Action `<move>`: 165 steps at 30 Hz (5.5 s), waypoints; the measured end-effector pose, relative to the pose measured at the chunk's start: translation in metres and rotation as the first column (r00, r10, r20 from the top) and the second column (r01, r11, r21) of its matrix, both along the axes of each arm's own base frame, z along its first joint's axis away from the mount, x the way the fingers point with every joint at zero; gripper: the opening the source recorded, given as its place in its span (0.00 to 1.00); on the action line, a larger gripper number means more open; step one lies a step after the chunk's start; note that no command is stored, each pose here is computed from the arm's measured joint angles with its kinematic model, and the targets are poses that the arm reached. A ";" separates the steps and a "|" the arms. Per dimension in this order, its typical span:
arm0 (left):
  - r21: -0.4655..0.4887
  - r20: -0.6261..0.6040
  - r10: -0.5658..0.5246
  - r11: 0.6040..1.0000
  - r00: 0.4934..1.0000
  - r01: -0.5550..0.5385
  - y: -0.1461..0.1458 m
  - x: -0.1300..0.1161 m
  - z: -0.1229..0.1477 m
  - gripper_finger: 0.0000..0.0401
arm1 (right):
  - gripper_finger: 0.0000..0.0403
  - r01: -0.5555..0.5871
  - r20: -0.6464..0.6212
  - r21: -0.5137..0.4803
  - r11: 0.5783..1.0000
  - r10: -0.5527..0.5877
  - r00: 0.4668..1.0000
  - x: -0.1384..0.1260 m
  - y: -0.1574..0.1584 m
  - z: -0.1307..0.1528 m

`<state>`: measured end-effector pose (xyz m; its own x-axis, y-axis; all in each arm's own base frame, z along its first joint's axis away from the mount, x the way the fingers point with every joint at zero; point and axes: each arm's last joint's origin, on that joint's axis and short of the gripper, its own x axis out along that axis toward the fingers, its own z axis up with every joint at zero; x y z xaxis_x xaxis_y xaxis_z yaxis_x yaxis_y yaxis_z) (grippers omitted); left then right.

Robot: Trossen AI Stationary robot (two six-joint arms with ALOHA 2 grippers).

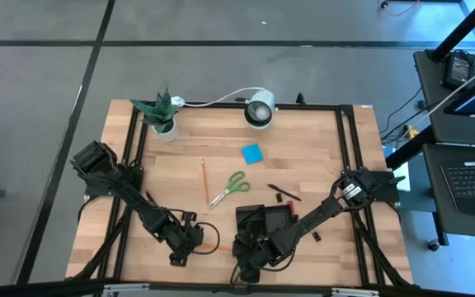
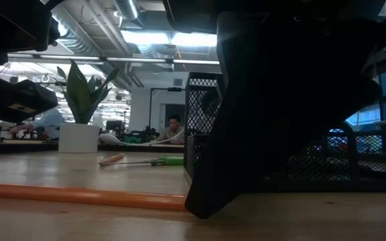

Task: Pick and place office supplies into organizer
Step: Put the bottom pencil into the desk organizer

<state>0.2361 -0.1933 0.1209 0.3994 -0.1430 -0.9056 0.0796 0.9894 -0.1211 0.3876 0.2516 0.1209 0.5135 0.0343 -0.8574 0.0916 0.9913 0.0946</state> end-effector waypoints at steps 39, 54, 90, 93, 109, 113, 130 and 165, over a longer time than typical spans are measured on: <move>-0.039 -0.001 -0.048 0.998 0.999 0.048 -0.002 -0.003 0.009 0.36 | 0.18 -0.008 -0.039 0.004 1.000 0.008 0.999 -0.003 -0.001 -0.002; -0.042 -0.005 -0.050 0.998 0.999 0.050 -0.002 -0.003 0.009 0.36 | 0.01 -0.008 -0.042 0.002 1.000 0.008 0.999 -0.003 -0.001 -0.002; -0.042 0.012 0.002 0.999 1.000 -0.002 0.007 -0.002 0.029 0.22 | 0.01 -0.012 -0.043 0.005 1.000 0.012 0.999 -0.003 -0.001 -0.002; -0.059 0.006 0.010 0.998 1.000 -0.010 0.006 -0.002 0.029 0.20 | 0.01 -0.011 -0.043 0.005 1.000 0.012 0.999 -0.003 -0.001 -0.002; -0.091 0.015 0.016 0.996 1.000 -0.015 0.004 0.000 0.030 0.05 | 0.00 -0.010 -0.043 0.005 1.000 0.011 0.999 -0.003 -0.001 -0.002; -0.097 0.011 0.013 0.995 1.000 -0.012 0.004 0.000 0.031 0.04 | 0.01 -0.008 -0.036 0.011 1.000 0.009 0.999 -0.002 -0.001 -0.001; -0.095 0.008 0.013 0.995 1.000 -0.013 0.004 -0.001 0.031 0.04 | 0.39 -0.081 0.019 0.030 0.996 0.080 0.997 0.010 0.015 0.025; 0.016 0.048 0.097 0.995 0.994 -0.098 0.104 0.020 0.198 0.03 | 0.44 0.066 -0.016 -0.283 0.957 -0.073 0.997 -0.104 -0.019 0.220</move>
<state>0.2558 -0.0896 0.3184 0.4530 -0.0847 -0.8875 -0.0122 0.9948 -0.1012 0.2832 0.2321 0.3413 0.4837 -0.2459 -0.8400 0.1598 0.9684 -0.1915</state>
